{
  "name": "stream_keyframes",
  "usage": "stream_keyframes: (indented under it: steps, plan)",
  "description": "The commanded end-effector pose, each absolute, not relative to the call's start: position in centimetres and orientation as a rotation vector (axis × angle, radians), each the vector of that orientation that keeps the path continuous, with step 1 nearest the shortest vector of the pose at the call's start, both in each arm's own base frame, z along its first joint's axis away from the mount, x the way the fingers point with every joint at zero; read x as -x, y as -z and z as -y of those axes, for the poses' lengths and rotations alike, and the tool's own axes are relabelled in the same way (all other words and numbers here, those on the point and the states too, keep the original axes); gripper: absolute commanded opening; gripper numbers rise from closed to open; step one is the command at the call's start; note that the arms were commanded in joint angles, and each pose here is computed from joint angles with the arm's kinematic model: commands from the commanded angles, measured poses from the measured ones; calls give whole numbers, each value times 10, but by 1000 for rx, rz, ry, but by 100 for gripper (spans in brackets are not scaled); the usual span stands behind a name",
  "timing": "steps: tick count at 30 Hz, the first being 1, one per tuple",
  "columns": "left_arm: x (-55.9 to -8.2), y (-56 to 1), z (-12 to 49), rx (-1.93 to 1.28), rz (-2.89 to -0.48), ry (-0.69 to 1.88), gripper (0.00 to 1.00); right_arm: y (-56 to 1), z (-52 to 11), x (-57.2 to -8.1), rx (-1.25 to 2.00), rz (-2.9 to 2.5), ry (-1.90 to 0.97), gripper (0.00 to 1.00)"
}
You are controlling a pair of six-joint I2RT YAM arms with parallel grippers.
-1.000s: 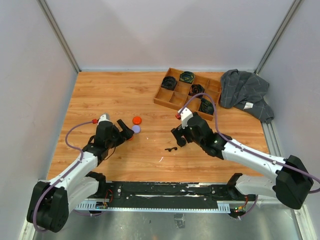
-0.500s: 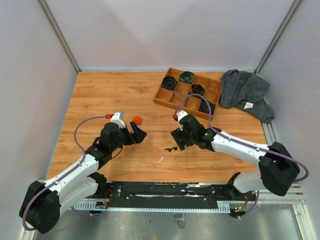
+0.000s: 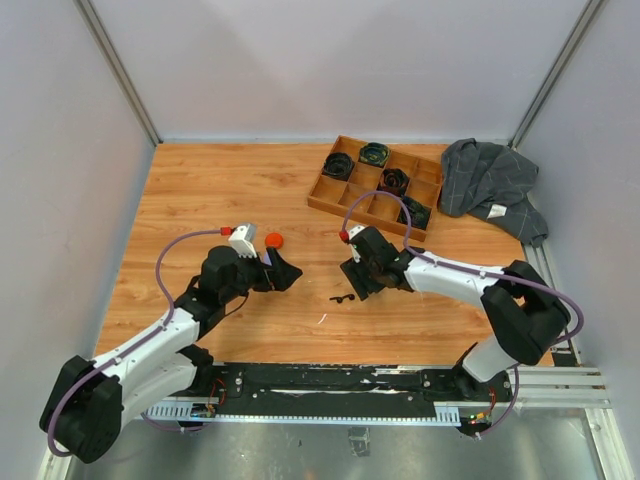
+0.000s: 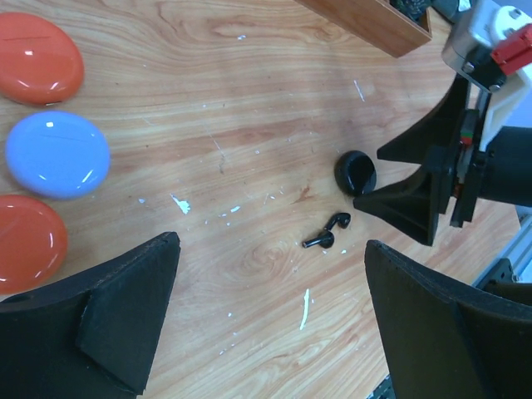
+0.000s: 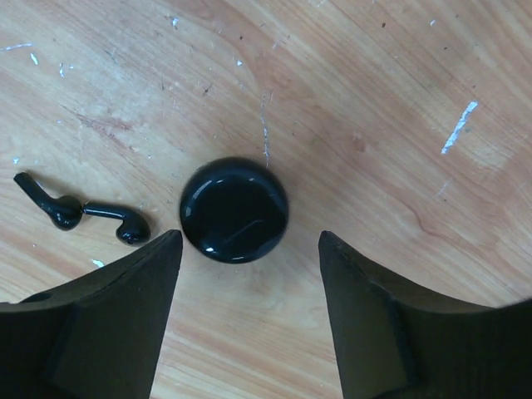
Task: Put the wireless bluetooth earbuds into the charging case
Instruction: Pick up the charging case at the center of the board.
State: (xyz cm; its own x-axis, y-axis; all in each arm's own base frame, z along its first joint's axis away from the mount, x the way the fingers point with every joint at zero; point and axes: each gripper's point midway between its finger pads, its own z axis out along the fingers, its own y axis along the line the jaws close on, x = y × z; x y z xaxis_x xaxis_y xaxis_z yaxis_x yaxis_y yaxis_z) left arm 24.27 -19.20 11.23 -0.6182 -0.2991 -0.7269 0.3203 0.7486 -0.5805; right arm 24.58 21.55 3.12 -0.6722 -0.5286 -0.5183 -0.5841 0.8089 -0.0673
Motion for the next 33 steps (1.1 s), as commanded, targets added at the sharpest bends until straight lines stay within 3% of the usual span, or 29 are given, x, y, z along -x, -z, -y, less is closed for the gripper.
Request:
stream_keyframes:
  steps: [1, 5, 11, 20, 33]
  plan:
    - [-240, -115, 201, -75, -2034, 925, 97, -28, -219, -256, 817, -2465, -177, 65]
    - [-240, -115, 203, -85, -2038, 939, 97, -20, -222, -256, 839, -2474, -206, 58]
    - [-239, -115, 210, -109, -2048, 976, 97, -11, -224, -256, 875, -2481, -207, 56]
    - [-236, -122, 226, -152, -2043, 1081, 96, -37, -234, -255, 959, -2388, -280, 30]
    - [-219, -154, 251, -293, -2007, 1290, 89, -121, -273, -237, 1269, -1964, -337, 27]
